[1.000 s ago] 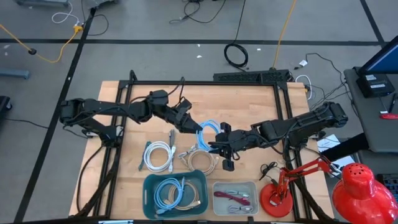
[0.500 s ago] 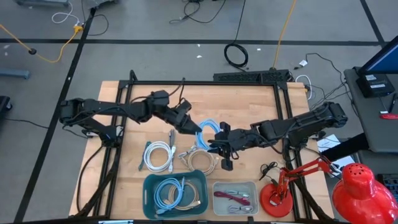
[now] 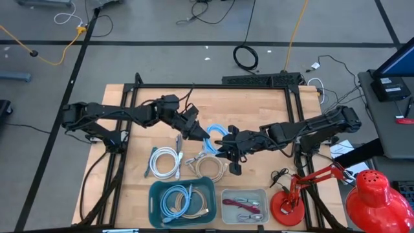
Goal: Pick & Place USB Port
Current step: Put the large blue charger cable into the dark blue bin
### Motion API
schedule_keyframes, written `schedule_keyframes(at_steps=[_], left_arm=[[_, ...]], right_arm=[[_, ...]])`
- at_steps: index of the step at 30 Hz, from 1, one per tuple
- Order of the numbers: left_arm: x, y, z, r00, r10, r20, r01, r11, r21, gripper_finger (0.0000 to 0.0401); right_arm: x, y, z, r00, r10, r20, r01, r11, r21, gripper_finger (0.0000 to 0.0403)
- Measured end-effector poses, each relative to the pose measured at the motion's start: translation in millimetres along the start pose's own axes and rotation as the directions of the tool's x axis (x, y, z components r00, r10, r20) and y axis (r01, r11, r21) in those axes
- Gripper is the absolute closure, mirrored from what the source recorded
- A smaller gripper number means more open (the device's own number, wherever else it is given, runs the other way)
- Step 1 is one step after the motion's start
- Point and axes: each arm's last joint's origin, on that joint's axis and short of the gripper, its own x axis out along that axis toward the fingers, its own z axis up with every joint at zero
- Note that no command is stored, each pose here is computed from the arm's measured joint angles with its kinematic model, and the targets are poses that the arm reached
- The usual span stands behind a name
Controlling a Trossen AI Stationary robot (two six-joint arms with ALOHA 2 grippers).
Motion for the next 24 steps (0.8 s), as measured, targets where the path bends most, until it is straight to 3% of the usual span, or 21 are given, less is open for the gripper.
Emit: schedule_keyframes(at_steps=[5, 6, 10, 14, 18, 22, 24], left_arm=[[2.6, 1.6, -2.5, 1.0, 0.018, 0.007, -0.018, 0.999, 0.028, 0.0356], [2.6, 1.0, -2.1, 1.0, 0.014, 0.019, -0.015, 0.999, 0.037, 0.0372], [3.5, 0.2, -3.2, 1.0, 0.008, 0.018, -0.008, 0.999, 0.043, 0.0374], [9.7, -3.4, -16.3, 0.999, -0.002, -0.049, 0.005, 0.998, 0.065, 0.0374], [15.7, -9.8, -33.0, 0.993, -0.02, -0.116, 0.03, 0.996, 0.081, 0.0374], [17.7, -18.6, -56.5, 0.987, -0.017, -0.162, 0.034, 0.994, 0.1, 0.0374], [16.1, -18.3, -70.1, 0.984, 0.03, -0.176, -0.011, 0.994, 0.11, 0.0374]], right_arm=[[0.7, 0.6, -0.9, 1.0, 0.024, -0.012, -0.024, 1.0, 0.017, 0.0349], [0.7, 0.7, -0.8, 1.0, 0.022, -0.01, -0.022, 1.0, 0.016, 0.0349], [0.7, 1.0, -0.3, 0.999, 0.031, -0.006, -0.031, 0.999, 0.01, 0.0352], [-0.1, 7.2, 6.5, 0.98, 0.195, 0.038, -0.194, 0.981, -0.023, 0.0341], [-6.2, 17.5, 20.9, 0.917, 0.363, 0.163, -0.361, 0.931, -0.045, 0.0305], [-17.9, 27.9, 33.2, 0.867, 0.434, 0.243, -0.43, 0.9, -0.073, 0.0256], [-33.6, 34.9, 51.8, 0.816, 0.459, 0.351, -0.447, 0.886, -0.119, 0.0231]])
